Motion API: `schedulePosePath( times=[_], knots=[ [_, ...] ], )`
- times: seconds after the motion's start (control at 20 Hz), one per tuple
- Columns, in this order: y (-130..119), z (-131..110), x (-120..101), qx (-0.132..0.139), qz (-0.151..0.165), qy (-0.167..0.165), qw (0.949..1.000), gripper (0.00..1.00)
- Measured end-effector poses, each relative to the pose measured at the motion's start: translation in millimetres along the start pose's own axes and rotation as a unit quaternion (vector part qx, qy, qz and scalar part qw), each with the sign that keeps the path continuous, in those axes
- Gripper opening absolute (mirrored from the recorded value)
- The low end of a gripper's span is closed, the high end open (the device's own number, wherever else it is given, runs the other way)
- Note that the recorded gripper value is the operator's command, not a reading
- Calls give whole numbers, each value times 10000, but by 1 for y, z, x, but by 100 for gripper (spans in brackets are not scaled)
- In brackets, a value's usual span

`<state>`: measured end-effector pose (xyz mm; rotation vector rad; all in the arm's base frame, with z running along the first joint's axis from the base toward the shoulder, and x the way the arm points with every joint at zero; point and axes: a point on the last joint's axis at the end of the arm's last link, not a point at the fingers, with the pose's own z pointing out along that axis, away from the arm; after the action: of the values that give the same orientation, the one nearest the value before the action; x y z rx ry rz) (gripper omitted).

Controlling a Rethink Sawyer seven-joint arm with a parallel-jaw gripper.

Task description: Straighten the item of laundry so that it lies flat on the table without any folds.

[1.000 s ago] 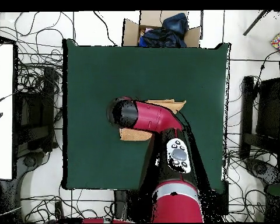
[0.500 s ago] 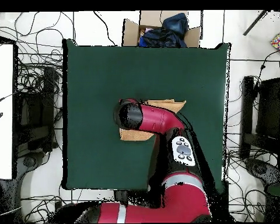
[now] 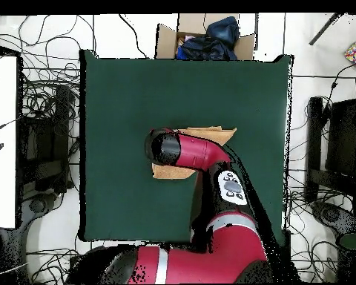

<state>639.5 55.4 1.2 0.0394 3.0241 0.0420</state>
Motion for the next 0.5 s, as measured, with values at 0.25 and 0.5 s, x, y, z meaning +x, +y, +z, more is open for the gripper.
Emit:
schedulePosePath(
  times=[0.25, 0.5],
  knots=[
    [13, 3, 3, -41, -86, 28, 10000, 100],
    [22, 5, 4, -60, -143, 25, 9999, 100]
  ],
)
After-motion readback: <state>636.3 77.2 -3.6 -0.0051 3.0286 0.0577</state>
